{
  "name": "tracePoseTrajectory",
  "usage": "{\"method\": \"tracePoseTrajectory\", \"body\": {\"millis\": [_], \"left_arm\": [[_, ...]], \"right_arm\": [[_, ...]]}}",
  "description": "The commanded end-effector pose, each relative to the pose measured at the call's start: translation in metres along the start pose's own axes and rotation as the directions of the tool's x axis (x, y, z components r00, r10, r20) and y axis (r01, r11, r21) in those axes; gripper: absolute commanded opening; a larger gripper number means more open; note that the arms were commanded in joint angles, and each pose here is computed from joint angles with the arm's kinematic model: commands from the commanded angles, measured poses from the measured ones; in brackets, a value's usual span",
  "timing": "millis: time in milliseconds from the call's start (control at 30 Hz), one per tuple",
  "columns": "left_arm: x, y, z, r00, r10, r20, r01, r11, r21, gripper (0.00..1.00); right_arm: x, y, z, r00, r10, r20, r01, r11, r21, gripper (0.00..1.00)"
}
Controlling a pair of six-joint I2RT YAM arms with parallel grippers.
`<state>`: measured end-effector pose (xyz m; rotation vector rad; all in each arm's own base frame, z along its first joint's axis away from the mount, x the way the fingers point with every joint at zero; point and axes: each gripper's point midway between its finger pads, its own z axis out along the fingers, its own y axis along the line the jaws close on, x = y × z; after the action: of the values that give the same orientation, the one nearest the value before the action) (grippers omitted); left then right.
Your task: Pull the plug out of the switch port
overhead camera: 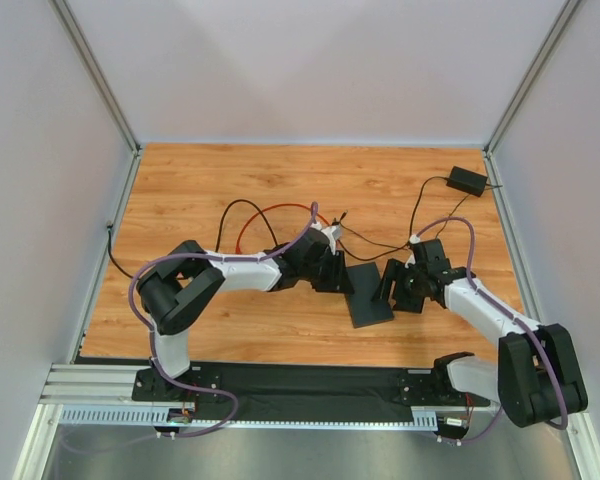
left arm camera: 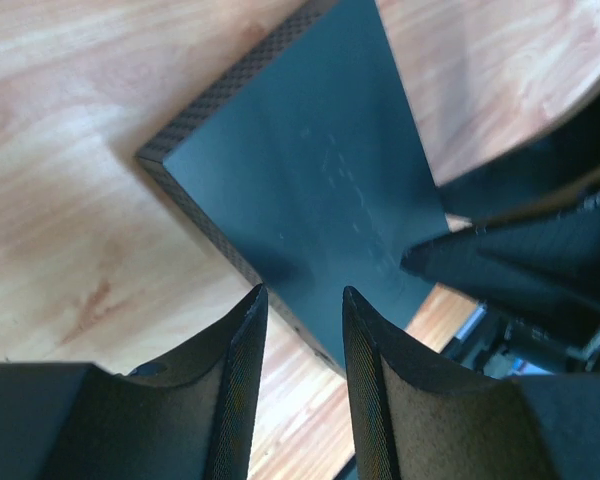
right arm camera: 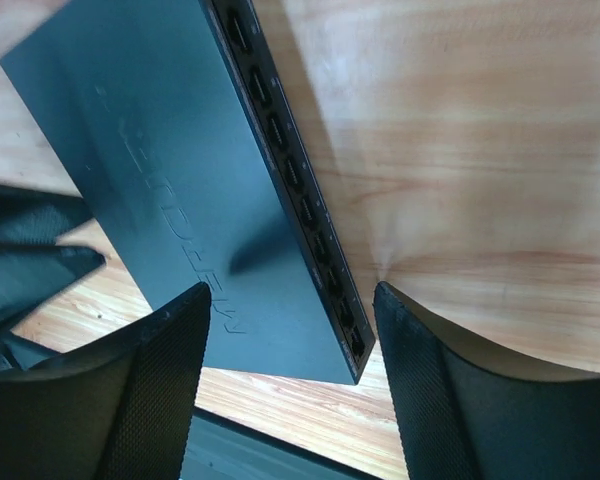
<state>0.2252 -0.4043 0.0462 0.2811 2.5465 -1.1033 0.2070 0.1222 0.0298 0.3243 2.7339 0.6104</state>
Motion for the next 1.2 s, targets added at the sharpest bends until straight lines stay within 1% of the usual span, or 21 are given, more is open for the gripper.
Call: {"method": "tracePoseTrajectory", "body": {"millis": [0, 100, 133, 167, 200, 233, 267, 300, 433, 533, 567, 600, 667, 700, 767, 933, 1000, 1033, 1100, 1133, 1167], "left_arm": [[-0.011, -0.002, 0.005, 1.000, 0.027, -0.005, -0.028, 0.999, -0.041, 0.43], [-0.017, 0.004, 0.007, 0.998, 0.062, -0.023, -0.064, 0.993, -0.097, 0.43], [-0.019, 0.003, 0.008, 0.996, 0.084, -0.030, -0.087, 0.992, -0.096, 0.44], [-0.017, 0.007, 0.013, 0.995, 0.082, -0.056, -0.087, 0.992, -0.093, 0.43], [-0.024, 0.000, 0.014, 0.994, 0.090, -0.063, -0.095, 0.992, -0.084, 0.43], [-0.024, -0.001, 0.017, 0.992, 0.097, -0.077, -0.102, 0.992, -0.078, 0.42], [-0.021, 0.001, 0.023, 0.989, 0.110, -0.103, -0.116, 0.991, -0.061, 0.42], [-0.027, -0.008, 0.025, 0.987, 0.127, -0.099, -0.131, 0.991, -0.035, 0.41], [-0.028, -0.023, 0.039, 0.981, 0.145, -0.128, -0.140, 0.989, 0.045, 0.39], [-0.032, -0.060, 0.048, 0.974, 0.169, -0.151, -0.139, 0.972, 0.192, 0.38], [-0.022, -0.058, 0.052, 0.969, 0.169, -0.181, -0.131, 0.971, 0.202, 0.37], [-0.029, -0.072, 0.054, 0.970, 0.171, -0.175, -0.128, 0.963, 0.236, 0.37], [-0.021, -0.081, 0.064, 0.963, 0.166, -0.211, -0.100, 0.952, 0.290, 0.37], [-0.025, -0.089, 0.065, 0.964, 0.162, -0.209, -0.093, 0.947, 0.308, 0.37], [-0.024, -0.088, 0.071, 0.963, 0.144, -0.226, -0.071, 0.950, 0.305, 0.36], [-0.031, -0.097, 0.066, 0.967, 0.154, -0.204, -0.083, 0.943, 0.322, 0.36], [-0.034, -0.093, 0.061, 0.968, 0.154, -0.198, -0.093, 0.954, 0.287, 0.35], [-0.041, -0.099, 0.051, 0.971, 0.162, -0.173, -0.110, 0.954, 0.279, 0.36], [-0.049, -0.085, 0.040, 0.978, 0.153, -0.144, -0.122, 0.971, 0.205, 0.38], [-0.062, -0.091, 0.024, 0.983, 0.156, -0.095, -0.135, 0.972, 0.194, 0.39], [-0.061, -0.085, 0.017, 0.985, 0.143, -0.091, -0.126, 0.976, 0.176, 0.40]], "right_arm": [[-0.001, 0.017, 0.001, 1.000, -0.004, 0.029, 0.007, 0.994, -0.112, 0.66], [0.013, 0.017, 0.004, 1.000, 0.012, -0.004, -0.012, 0.989, -0.148, 0.59], [0.014, 0.019, 0.004, 1.000, 0.025, 0.004, -0.024, 0.985, -0.170, 0.54], [0.022, 0.017, 0.005, 0.999, 0.031, -0.012, -0.033, 0.984, -0.177, 0.53], [0.027, 0.018, 0.004, 0.999, 0.037, -0.023, -0.041, 0.981, -0.190, 0.51], [0.028, 0.019, 0.002, 0.999, 0.036, -0.014, -0.038, 0.979, -0.198, 0.50], [0.032, 0.018, 0.002, 0.999, 0.045, -0.020, -0.048, 0.979, -0.200, 0.50], [0.035, 0.020, 0.000, 0.999, 0.040, -0.021, -0.044, 0.977, -0.210, 0.49], [0.044, 0.028, -0.007, 0.999, 0.044, -0.009, -0.045, 0.966, -0.256, 0.46], [0.048, 0.036, -0.009, 0.999, 0.054, -0.001, -0.052, 0.955, -0.293, 0.46], [0.047, 0.037, -0.009, 0.999, 0.051, 0.010, -0.046, 0.952, -0.301, 0.46], [0.045, 0.041, -0.009, 0.998, 0.051, 0.023, -0.041, 0.946, -0.323, 0.46], [0.044, 0.045, -0.009, 0.999, 0.048, 0.022, -0.038, 0.938, -0.345, 0.46], [0.045, 0.044, -0.007, 0.999, 0.049, 0.016, -0.041, 0.940, -0.339, 0.47], [0.041, 0.043, -0.004, 0.998, 0.049, 0.027, -0.037, 0.944, -0.327, 0.47], [0.036, 0.038, 0.000, 0.998, 0.033, 0.044, -0.019, 0.955, -0.295, 0.50], [0.034, 0.037, -0.001, 0.998, 0.028, 0.048, -0.013, 0.962, -0.274, 0.52], [0.033, 0.037, -0.002, 0.999, 0.019, 0.050, -0.005, 0.962, -0.273, 0.53], [0.034, 0.038, -0.006, 0.999, 0.010, 0.051, 0.004, 0.962, -0.274, 0.54], [0.034, 0.038, -0.008, 0.999, 0.001, 0.054, 0.013, 0.962, -0.272, 0.55], [0.034, 0.037, -0.010, 0.998, 0.001, 0.059, 0.015, 0.964, -0.267, 0.55]]}}
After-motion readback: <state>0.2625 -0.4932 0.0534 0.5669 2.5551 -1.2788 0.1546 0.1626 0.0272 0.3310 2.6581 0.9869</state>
